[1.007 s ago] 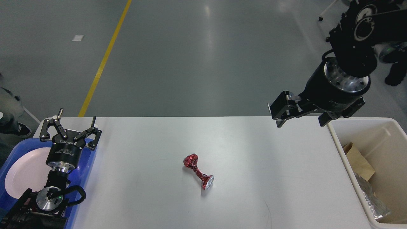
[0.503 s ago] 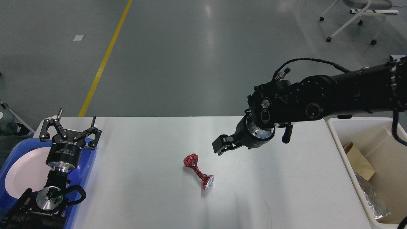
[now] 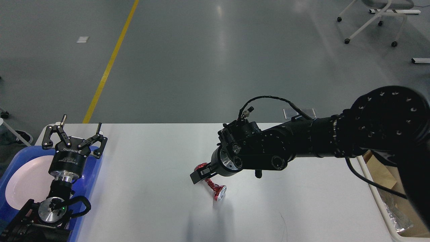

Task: Tidy desktop

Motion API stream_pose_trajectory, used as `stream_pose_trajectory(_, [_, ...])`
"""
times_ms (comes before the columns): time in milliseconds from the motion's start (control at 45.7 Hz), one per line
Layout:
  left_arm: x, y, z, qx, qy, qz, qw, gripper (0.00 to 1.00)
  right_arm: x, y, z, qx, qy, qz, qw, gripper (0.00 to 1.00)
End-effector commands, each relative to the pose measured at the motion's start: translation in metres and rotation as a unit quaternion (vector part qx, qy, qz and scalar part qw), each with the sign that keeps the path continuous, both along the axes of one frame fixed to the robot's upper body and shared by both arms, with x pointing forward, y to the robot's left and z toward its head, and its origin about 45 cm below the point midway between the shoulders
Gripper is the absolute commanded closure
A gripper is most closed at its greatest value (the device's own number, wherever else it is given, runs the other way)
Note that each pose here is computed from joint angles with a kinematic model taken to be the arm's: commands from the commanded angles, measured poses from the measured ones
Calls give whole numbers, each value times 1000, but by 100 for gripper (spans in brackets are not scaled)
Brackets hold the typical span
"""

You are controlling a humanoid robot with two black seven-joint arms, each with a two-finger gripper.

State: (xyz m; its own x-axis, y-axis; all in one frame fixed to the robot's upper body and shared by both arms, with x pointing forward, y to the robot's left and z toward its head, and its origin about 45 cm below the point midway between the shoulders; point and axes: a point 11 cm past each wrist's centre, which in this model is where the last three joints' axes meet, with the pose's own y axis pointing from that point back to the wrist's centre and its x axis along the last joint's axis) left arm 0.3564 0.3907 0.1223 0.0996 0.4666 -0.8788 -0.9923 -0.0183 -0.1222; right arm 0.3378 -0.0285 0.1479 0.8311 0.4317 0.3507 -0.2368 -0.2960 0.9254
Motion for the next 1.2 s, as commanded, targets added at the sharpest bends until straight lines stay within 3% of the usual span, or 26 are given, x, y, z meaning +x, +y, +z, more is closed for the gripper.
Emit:
stream_pose_trajectory(0, [0,0,0,0,0,0,1000,4,-7,2,-28,-4,4,-6,1000,0])
stream_pose_trajectory(241, [0,0,0,0,0,0,1000,4,0,-25,-67,-9,-29,-40,999,0])
stream_pose_trajectory(613, [0,0,0,0,0,0,1000,4,-19,-30,-86,-7,-5,-48,999,0])
stream_pose_trajectory(744, [0,0,0,0,0,0,1000,4,-19,-30,-90,8,-21,-62,998,0])
stream_pose_trajectory(1182, [0,0,0,0,0,0,1000,4,-28,-34,-101,11,-11,-80,997,29])
